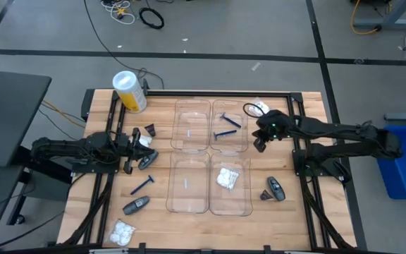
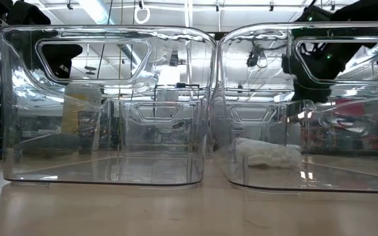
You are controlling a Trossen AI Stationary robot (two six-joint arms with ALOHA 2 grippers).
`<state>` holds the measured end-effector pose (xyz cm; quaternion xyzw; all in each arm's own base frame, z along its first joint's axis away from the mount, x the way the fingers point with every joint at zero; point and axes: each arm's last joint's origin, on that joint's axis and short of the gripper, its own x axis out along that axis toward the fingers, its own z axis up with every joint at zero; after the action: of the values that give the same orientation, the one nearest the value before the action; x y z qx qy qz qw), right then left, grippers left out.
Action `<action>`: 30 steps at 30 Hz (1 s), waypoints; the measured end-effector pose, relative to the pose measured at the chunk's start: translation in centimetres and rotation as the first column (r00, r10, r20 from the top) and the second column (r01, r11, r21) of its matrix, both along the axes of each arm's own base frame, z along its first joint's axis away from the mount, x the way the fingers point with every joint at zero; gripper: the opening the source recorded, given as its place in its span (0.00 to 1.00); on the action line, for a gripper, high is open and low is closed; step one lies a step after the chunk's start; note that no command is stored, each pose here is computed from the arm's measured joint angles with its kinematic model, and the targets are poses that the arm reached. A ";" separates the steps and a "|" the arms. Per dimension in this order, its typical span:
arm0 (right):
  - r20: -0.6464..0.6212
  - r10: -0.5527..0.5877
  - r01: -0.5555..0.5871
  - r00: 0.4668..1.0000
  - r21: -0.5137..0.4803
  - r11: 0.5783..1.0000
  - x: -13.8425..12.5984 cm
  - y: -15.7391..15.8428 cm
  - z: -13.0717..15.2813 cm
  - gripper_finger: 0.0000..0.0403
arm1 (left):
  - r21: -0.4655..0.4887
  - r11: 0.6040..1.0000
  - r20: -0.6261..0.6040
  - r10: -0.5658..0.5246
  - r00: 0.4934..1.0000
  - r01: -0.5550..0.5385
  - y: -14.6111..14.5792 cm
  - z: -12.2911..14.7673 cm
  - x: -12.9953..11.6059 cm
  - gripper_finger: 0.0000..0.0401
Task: Pick & Place Travel size toiletries
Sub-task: Put the right shave cream into the bottom left transparent bin
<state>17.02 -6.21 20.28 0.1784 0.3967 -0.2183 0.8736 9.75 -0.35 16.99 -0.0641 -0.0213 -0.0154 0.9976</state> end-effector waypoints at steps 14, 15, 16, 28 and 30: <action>0.097 0.153 -0.146 0.984 -0.074 0.987 -1.3 2.4 2.1 0.00 | 0.000 1.000 0.000 0.000 1.000 0.000 0.0 0.0 0.0 0.06; 0.099 0.175 -0.167 0.980 -0.081 0.983 -1.2 2.7 2.1 0.00 | 0.000 1.000 0.000 0.000 1.000 0.000 0.0 0.0 0.0 0.06; 0.101 0.199 -0.191 0.975 -0.087 0.978 -1.2 3.0 2.2 0.00 | 0.000 1.000 0.000 0.000 1.000 0.000 0.0 0.0 0.0 0.06; 0.116 0.493 -0.480 0.862 -0.122 0.868 -1.2 7.4 2.6 0.00 | 0.000 1.000 0.001 0.000 1.000 0.000 0.0 0.0 0.0 0.06; 0.116 0.530 -0.517 0.840 -0.122 0.847 -1.2 8.1 2.6 0.00 | 0.000 1.000 0.000 0.000 1.000 0.000 0.0 0.0 0.0 0.06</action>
<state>15.78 1.86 22.86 0.0407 0.3559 0.0254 0.9333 9.75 -0.35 16.99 -0.0642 -0.0213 -0.0155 0.9976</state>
